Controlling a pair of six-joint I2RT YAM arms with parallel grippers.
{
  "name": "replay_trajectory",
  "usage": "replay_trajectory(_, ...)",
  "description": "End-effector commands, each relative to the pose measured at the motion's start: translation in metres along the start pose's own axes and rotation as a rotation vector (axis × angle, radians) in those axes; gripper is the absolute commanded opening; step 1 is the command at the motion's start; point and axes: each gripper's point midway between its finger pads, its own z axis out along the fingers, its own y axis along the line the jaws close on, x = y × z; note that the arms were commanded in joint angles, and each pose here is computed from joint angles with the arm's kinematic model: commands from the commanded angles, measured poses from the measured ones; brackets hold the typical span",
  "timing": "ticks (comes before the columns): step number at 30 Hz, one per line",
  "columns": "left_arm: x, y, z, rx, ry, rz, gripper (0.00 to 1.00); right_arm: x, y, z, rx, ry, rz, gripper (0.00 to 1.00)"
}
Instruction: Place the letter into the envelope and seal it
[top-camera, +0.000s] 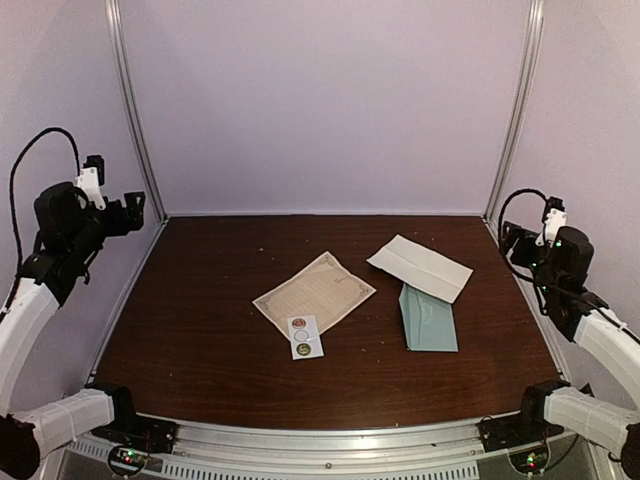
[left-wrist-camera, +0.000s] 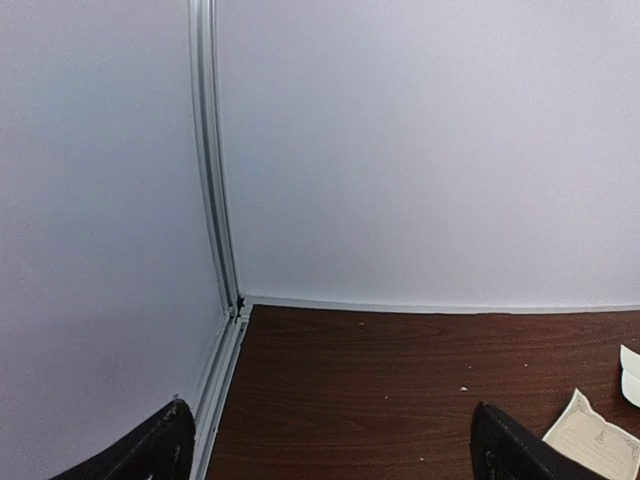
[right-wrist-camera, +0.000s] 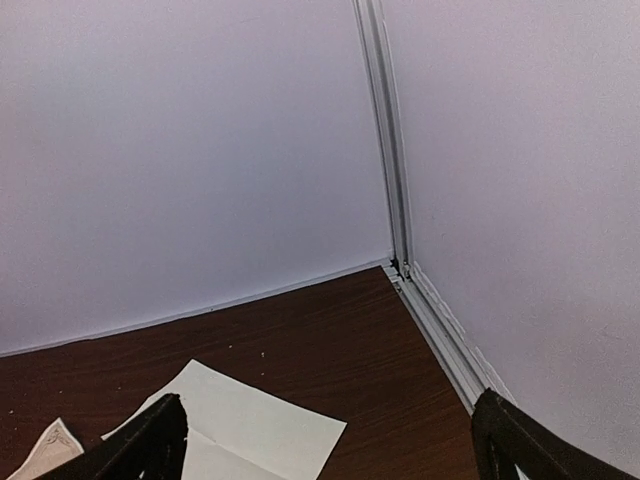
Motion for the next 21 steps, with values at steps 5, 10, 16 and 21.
replay_trajectory(5,-0.047,-0.050,0.033,0.278,-0.041,-0.098,0.98,0.048,0.064,0.008,-0.156,0.245,-0.136,1.00)
replay_trajectory(10,-0.011,-0.050,0.053,0.278,0.035,-0.135,0.98,0.079,0.103,0.012,-0.117,0.318,-0.301,1.00)
replay_trajectory(16,0.003,-0.043,0.047,0.239,0.046,-0.129,0.98,0.124,0.153,0.021,-0.165,0.403,-0.494,0.97)
replay_trajectory(21,-0.005,-0.041,0.041,0.232,0.015,-0.101,0.98,0.169,0.189,0.031,-0.236,0.471,-0.627,0.96)
